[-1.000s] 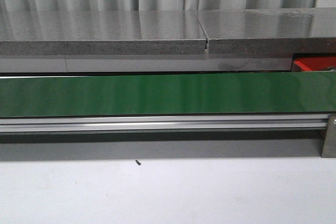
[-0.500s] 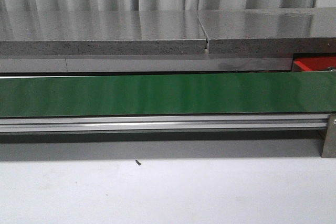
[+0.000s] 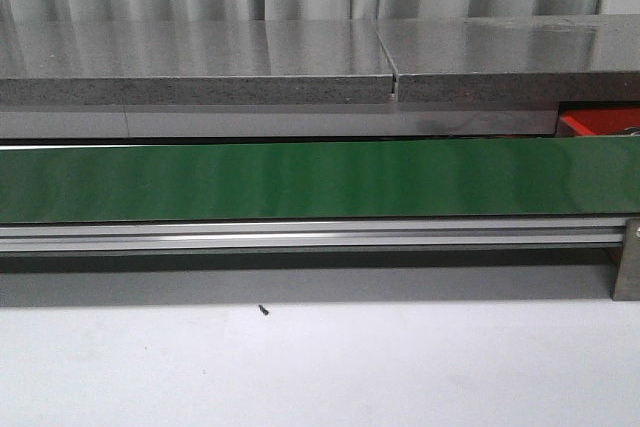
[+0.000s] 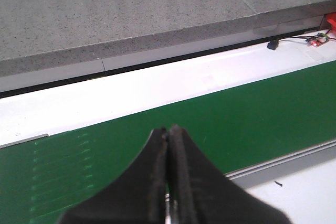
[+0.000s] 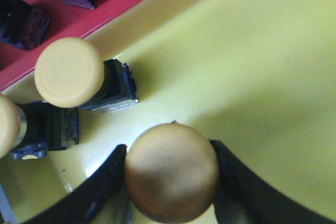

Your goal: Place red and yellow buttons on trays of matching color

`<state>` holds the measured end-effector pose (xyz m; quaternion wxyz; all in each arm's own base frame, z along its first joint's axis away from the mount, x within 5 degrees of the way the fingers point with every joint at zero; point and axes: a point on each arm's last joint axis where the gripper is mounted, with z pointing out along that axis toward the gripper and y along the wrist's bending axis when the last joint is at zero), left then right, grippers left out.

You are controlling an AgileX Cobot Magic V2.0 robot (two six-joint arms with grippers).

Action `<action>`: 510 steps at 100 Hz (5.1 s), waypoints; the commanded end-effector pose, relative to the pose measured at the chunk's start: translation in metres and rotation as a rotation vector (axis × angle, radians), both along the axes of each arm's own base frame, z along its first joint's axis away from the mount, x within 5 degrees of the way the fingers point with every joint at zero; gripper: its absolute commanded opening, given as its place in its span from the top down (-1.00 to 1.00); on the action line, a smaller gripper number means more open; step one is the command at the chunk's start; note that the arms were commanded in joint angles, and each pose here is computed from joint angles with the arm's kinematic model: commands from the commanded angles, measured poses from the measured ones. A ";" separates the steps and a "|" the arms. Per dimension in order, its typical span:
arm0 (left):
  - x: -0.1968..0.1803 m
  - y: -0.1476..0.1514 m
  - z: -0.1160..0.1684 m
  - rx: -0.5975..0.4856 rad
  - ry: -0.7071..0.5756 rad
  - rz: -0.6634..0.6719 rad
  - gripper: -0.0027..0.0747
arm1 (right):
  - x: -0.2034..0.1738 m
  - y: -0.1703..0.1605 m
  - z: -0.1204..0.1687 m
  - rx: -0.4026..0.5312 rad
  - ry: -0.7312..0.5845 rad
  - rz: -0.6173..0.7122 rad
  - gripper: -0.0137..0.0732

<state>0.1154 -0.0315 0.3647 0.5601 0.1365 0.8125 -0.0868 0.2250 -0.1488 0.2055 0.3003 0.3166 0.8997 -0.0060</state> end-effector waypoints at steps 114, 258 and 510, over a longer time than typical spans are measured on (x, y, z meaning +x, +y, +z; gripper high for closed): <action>0.002 0.000 0.014 -0.049 -0.083 0.013 0.98 | -0.008 0.066 0.096 -0.215 -0.344 0.205 0.04; 0.002 0.000 0.014 -0.050 -0.085 0.014 0.98 | -0.137 0.142 0.068 -0.445 -0.871 0.383 0.95; -0.017 0.018 -0.033 -0.059 -0.430 0.174 0.98 | -0.170 0.145 0.002 -0.535 -0.977 0.397 0.95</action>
